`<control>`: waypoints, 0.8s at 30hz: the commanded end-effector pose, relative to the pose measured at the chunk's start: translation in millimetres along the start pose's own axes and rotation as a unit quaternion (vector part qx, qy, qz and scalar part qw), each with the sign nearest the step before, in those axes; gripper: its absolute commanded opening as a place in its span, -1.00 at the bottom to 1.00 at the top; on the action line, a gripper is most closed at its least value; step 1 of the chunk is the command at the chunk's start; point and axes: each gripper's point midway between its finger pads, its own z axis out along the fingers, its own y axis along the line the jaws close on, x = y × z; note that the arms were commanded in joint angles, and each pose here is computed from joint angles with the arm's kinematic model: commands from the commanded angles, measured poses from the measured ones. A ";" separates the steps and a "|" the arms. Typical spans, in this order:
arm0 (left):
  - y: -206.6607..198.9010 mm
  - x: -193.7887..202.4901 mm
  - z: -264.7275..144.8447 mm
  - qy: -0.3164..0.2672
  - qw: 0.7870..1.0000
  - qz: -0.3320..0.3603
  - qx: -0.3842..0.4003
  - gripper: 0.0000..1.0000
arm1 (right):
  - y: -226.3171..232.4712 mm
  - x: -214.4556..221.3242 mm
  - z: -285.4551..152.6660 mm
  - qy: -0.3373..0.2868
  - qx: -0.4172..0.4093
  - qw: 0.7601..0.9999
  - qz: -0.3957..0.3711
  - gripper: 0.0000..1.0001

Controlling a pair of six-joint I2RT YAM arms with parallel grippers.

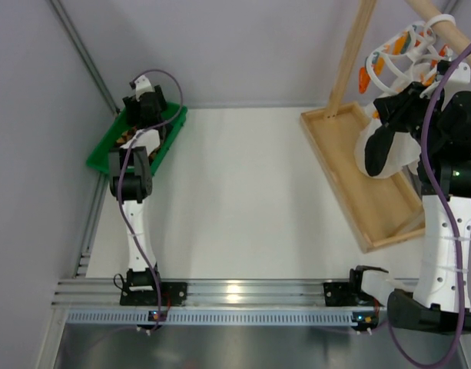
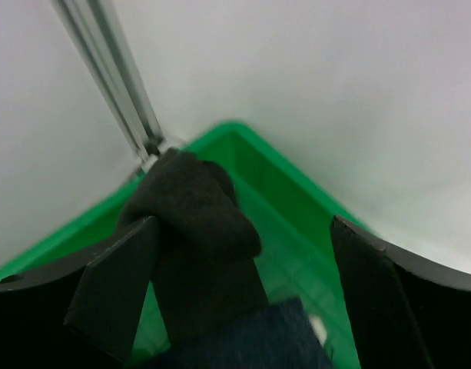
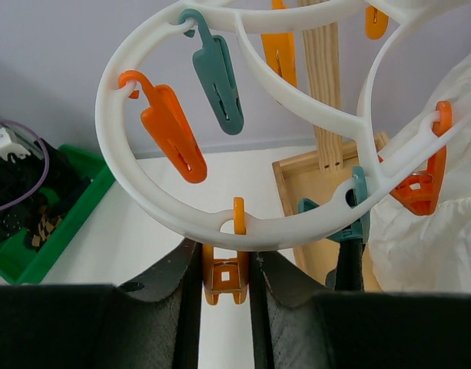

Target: Remove the socks clipped to the hanger

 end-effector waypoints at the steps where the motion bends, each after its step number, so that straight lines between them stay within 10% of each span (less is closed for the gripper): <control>1: -14.4 6.4 -19.3 0.047 0.997 -0.055 0.030 0.96 | 4.4 -31.0 0.5 -0.059 -0.001 0.998 -0.023 -1.00; 15: -7.1 -32.0 -125.8 0.037 0.981 -0.168 -0.086 0.97 | 6.0 -18.6 0.8 -0.024 0.005 1.000 0.004 -1.00; 24: -150.7 -84.0 -276.7 0.066 0.959 -0.226 0.155 0.79 | 4.1 -8.4 0.8 0.001 0.016 1.000 0.020 -1.00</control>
